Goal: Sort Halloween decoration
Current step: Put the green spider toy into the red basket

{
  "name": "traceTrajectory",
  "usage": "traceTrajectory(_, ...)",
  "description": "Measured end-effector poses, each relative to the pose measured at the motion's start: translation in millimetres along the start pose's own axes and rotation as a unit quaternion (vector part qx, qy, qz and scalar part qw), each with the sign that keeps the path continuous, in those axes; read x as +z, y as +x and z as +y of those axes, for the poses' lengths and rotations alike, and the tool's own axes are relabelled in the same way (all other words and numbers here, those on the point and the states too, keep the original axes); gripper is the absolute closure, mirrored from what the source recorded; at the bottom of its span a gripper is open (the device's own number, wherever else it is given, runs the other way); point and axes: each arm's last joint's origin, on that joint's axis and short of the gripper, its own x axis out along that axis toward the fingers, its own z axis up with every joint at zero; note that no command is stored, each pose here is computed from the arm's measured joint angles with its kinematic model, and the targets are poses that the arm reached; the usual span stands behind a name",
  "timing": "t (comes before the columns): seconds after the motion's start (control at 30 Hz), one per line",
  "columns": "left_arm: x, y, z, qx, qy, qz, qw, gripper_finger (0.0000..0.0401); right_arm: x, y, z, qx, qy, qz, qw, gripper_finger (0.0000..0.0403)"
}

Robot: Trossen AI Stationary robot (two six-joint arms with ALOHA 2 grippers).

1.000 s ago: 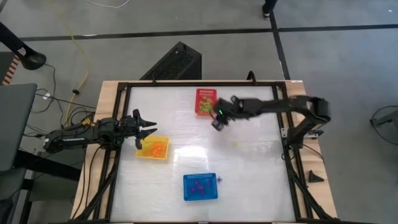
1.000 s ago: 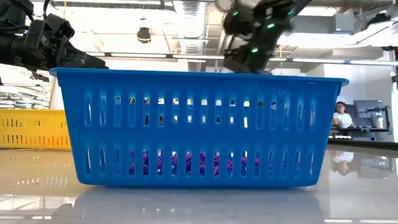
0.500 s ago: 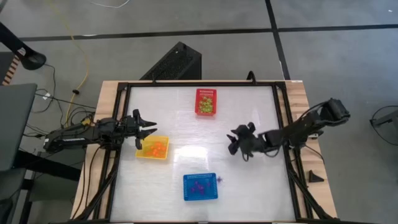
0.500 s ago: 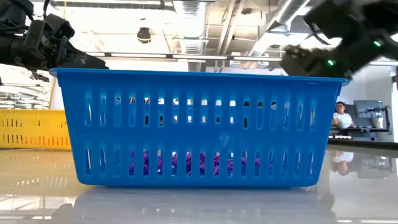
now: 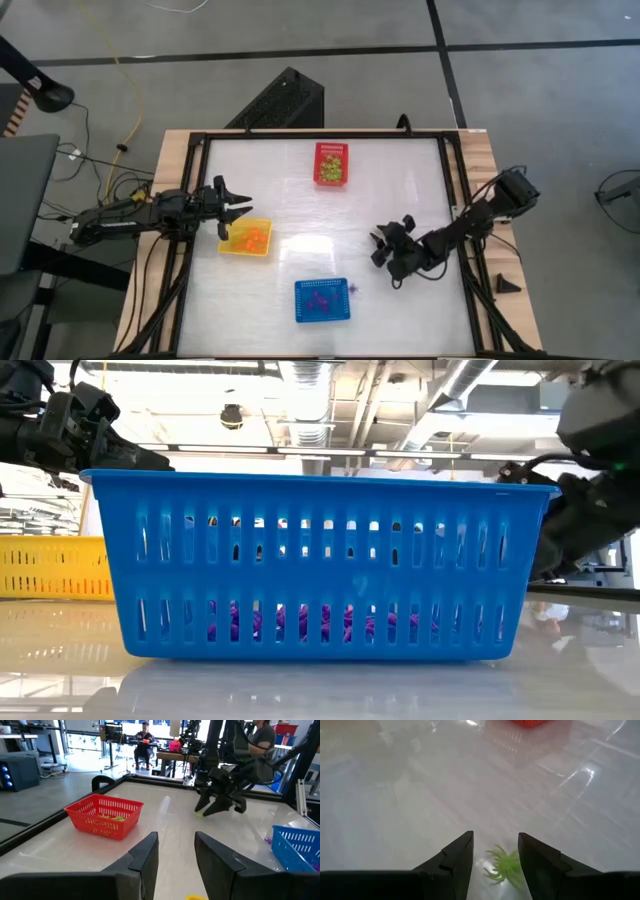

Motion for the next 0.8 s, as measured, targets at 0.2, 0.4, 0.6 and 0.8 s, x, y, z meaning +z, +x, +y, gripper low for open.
traceTrajectory(0.2, 0.0, 0.0, 0.0, 0.000, 0.000, 0.000, 1.000, 0.0285, -15.9, 6.6, -1.0, -0.024, -0.006, -0.003, 1.000, 0.0216)
traceTrajectory(0.4, -0.1, 0.0, 0.0, 0.000, 0.000, 0.000, 1.000, 0.0285, -35.5, 16.4, -3.0, -0.048, 0.013, -0.007, 0.999, 0.0225)
traceTrajectory(0.6, -0.1, 0.0, 0.0, 0.000, 0.000, 0.000, 1.000, 0.0285, -38.5, 17.0, -3.9, -0.052, 0.009, -0.007, 0.999, 0.0309)
traceTrajectory(0.8, 0.0, 0.0, 0.0, 0.000, 0.000, 0.000, 1.000, 0.0285, -15.4, 6.5, 4.1, -0.014, 0.004, -0.002, 1.000, 0.0375)
